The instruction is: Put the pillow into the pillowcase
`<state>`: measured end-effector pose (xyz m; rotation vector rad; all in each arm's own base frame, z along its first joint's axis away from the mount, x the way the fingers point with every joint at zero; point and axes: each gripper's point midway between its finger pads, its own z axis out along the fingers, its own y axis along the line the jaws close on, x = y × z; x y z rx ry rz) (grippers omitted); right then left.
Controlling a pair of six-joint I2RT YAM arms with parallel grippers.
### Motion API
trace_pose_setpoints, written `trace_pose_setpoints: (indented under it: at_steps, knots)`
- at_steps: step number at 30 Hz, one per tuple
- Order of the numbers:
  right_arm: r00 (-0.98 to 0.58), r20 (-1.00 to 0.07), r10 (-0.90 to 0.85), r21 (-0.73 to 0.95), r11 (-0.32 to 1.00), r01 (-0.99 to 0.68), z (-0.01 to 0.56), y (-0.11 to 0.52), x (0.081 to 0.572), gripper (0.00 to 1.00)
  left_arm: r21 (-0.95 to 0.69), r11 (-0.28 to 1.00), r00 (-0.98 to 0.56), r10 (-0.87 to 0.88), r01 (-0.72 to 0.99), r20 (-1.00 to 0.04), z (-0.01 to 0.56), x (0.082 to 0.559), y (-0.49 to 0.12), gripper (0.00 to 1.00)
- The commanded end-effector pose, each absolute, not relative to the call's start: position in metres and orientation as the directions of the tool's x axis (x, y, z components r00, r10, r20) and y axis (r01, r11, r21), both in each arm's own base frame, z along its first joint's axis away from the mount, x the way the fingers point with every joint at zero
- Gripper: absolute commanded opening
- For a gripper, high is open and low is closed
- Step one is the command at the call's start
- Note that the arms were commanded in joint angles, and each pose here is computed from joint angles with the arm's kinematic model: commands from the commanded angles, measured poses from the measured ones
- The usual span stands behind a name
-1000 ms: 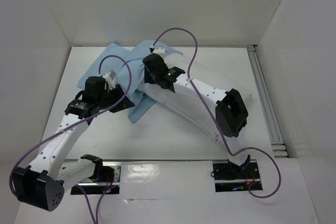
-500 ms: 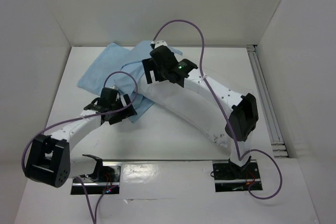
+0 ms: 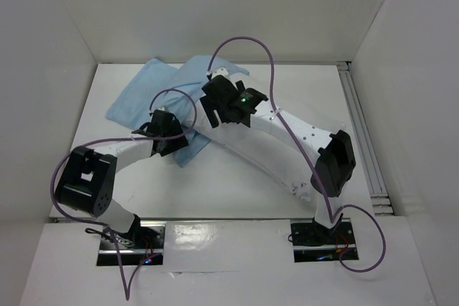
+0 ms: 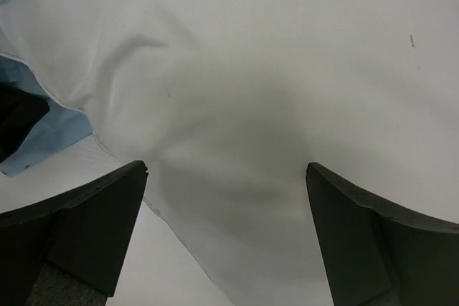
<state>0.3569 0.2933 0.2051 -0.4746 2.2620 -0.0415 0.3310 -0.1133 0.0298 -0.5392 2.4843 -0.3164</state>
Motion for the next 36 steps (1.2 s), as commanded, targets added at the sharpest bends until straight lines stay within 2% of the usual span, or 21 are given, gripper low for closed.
trace_pose_setpoints:
  at_steps: [1, 2, 5, 7, 11, 12, 14, 15, 17, 18, 20, 21, 25, 27, 29, 30, 31, 32, 34, 36]
  knots:
    - [-0.603, -0.713, -0.357, -0.192, 0.927, -0.322, 0.202, 0.298, 0.361, 0.99, -0.382, 0.864, -0.75, -0.483, -0.327, -0.452, 0.021, 0.337, -0.123, 0.69]
    - [-0.6, -0.718, -0.351, -0.175, 0.927, -0.333, 0.203, 0.303, 0.361, 0.99, -0.39, 0.859, -0.755, -0.489, -0.331, -0.437, 0.017, 0.335, -0.125, 0.59]
    - [-0.595, -0.724, -0.349, -0.146, 0.921, -0.362, 0.194, 0.318, 0.361, 0.99, -0.457, 0.844, -0.77, -0.483, -0.283, -0.416, 0.029, 0.334, -0.139, 0.0]
    - [-0.596, -0.722, -0.35, -0.147, 0.92, -0.362, 0.185, 0.323, 0.365, 0.99, -0.533, 0.818, -0.779, -0.474, -0.218, -0.41, 0.046, 0.333, -0.154, 0.0]
    - [-0.592, -0.715, -0.372, -0.208, 0.922, -0.328, 0.146, 0.331, 0.392, 0.99, -0.622, 0.781, -0.776, -0.429, -0.062, -0.463, 0.091, 0.322, -0.176, 0.0]
    - [-0.602, -0.706, -0.373, -0.214, 0.923, -0.321, 0.138, 0.331, 0.398, 0.89, -0.644, 0.765, -0.776, -0.419, -0.02, -0.473, 0.103, 0.32, -0.183, 0.0]
    - [-0.63, -0.712, -0.31, -0.201, 0.95, -0.241, 0.128, 0.323, 0.43, 0.17, -0.686, 0.724, -0.777, -0.389, 0.074, -0.495, 0.131, 0.313, -0.197, 0.0]
    - [-0.643, -0.717, -0.268, -0.194, 0.963, -0.186, 0.132, 0.314, 0.445, 0.0, -0.7, 0.707, -0.777, -0.382, 0.103, -0.5, 0.141, 0.312, -0.201, 0.0]
    - [-0.643, -0.756, -0.121, -0.124, 0.991, -0.041, 0.156, 0.286, 0.483, 0.0, -0.74, 0.643, -0.775, -0.361, 0.197, -0.519, 0.177, 0.31, -0.217, 0.0]
    - [-0.581, -0.813, -0.035, -0.048, 0.999, 0.007, 0.201, 0.282, 0.504, 0.0, -0.748, 0.619, -0.772, -0.347, 0.238, -0.533, 0.19, 0.309, -0.225, 0.0]
    - [-0.498, -0.862, 0.094, 0.06, 0.995, 0.083, 0.25, 0.255, 0.53, 0.0, -0.777, 0.535, -0.757, -0.339, 0.332, -0.558, 0.235, 0.315, -0.24, 0.0]
    - [-0.388, -0.906, 0.17, 0.148, 0.985, 0.087, 0.307, 0.247, 0.537, 0.0, -0.784, 0.509, -0.757, -0.334, 0.356, -0.561, 0.248, 0.316, -0.245, 0.0]
    - [-0.222, -0.935, 0.276, 0.273, 0.961, 0.046, 0.384, 0.238, 0.524, 0.0, -0.776, 0.406, -0.732, -0.299, 0.483, -0.612, 0.305, 0.323, -0.262, 0.0]
    - [-0.251, -0.934, 0.254, 0.262, 0.965, 0.002, 0.375, 0.261, 0.507, 0.0, -0.783, 0.355, -0.742, -0.278, 0.511, -0.61, 0.314, 0.317, -0.271, 0.0]
    - [-0.378, -0.909, 0.176, 0.187, 0.982, 0.009, 0.301, 0.287, 0.487, 0.0, -0.812, 0.331, -0.779, -0.263, 0.481, -0.569, 0.294, 0.308, -0.275, 0.0]
    - [-0.381, -0.902, 0.202, 0.224, 0.975, -0.012, 0.302, 0.302, 0.481, 0.0, -0.826, 0.329, -0.799, -0.256, 0.457, -0.544, 0.285, 0.301, -0.277, 0.0]
    - [-0.476, -0.864, 0.163, 0.199, 0.98, -0.025, 0.248, 0.312, 0.468, 0.0, -0.831, 0.313, -0.805, -0.247, 0.46, -0.539, 0.28, 0.292, -0.282, 0.0]
    - [-0.525, -0.837, 0.156, 0.211, 0.976, -0.045, 0.22, 0.324, 0.457, 0.0, -0.835, 0.296, -0.808, -0.247, 0.463, -0.536, 0.278, 0.282, -0.283, 0.0]
    - [-0.598, -0.779, 0.189, 0.278, 0.959, -0.058, 0.171, 0.343, 0.426, 0.0, -0.872, 0.282, -0.86, -0.214, 0.4, -0.464, 0.25, 0.254, -0.289, 0.0]
    - [-0.633, -0.739, 0.23, 0.373, 0.922, -0.1, 0.16, 0.358, 0.405, 0.0, -0.876, 0.3, -0.872, -0.204, 0.378, -0.446, 0.238, 0.235, -0.287, 0.02]
